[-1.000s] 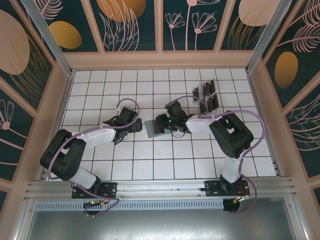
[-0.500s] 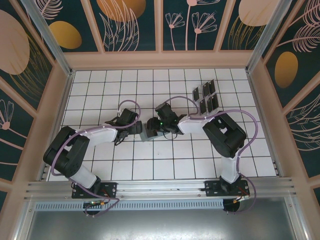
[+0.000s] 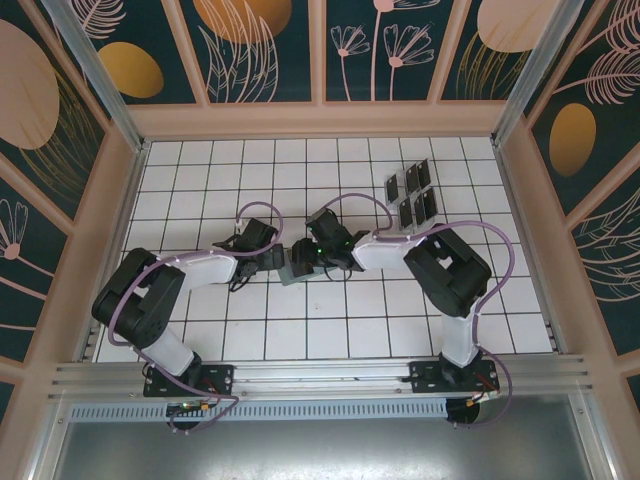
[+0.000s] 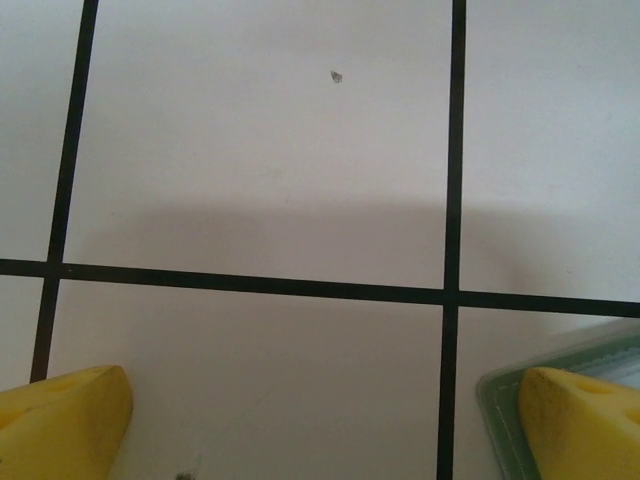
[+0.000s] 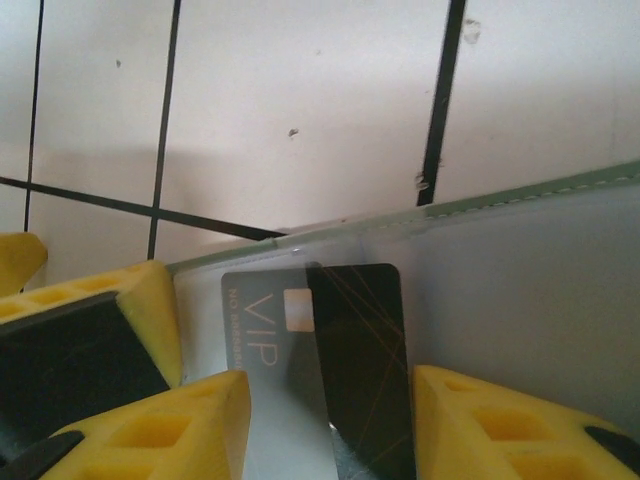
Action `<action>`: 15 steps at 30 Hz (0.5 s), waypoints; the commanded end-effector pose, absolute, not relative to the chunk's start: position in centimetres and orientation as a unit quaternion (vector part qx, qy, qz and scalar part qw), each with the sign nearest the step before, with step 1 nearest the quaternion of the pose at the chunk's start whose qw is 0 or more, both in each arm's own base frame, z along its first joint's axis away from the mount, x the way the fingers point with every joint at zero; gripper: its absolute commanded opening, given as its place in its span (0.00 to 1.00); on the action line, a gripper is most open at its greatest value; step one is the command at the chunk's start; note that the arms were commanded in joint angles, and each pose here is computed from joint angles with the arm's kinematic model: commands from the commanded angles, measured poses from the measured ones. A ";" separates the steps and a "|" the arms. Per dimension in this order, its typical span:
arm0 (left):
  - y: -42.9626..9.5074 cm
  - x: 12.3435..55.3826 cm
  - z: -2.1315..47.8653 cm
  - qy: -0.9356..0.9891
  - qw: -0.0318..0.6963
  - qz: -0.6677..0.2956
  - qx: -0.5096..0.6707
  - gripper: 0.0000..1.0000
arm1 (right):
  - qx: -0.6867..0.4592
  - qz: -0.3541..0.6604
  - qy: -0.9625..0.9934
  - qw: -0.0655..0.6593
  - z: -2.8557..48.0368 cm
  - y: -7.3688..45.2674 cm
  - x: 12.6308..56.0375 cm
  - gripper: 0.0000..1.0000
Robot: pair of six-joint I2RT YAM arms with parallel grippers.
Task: Put the credit cards into the card holder
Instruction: Insert the credit card into the card slot.
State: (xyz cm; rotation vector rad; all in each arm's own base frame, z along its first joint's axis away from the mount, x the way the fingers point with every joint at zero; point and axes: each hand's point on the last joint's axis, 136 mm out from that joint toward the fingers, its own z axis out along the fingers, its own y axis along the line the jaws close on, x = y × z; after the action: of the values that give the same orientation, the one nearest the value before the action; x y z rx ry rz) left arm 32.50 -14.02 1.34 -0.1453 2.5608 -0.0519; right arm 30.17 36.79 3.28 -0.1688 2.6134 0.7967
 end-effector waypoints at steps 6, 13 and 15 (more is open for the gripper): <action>-13.2 31.8 -0.9 0.963 0.262 0.001 -0.060 0.99 | -0.105 0.286 0.932 0.195 3.4 39.1 28.2 0.46; -13.5 33.2 1.0 0.958 0.283 0.004 -0.055 0.99 | -0.097 0.275 0.932 0.215 4.4 38.2 28.8 0.47; -13.6 33.7 2.1 0.954 0.294 0.003 -0.054 0.99 | -0.092 0.276 0.930 0.224 5.2 37.7 29.0 0.47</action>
State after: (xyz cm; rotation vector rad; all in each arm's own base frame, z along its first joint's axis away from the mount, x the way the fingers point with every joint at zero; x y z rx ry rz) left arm 33.23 -14.08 1.60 -0.1588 2.5425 -0.0384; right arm 28.44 38.32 3.52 -0.2635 2.6061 0.7891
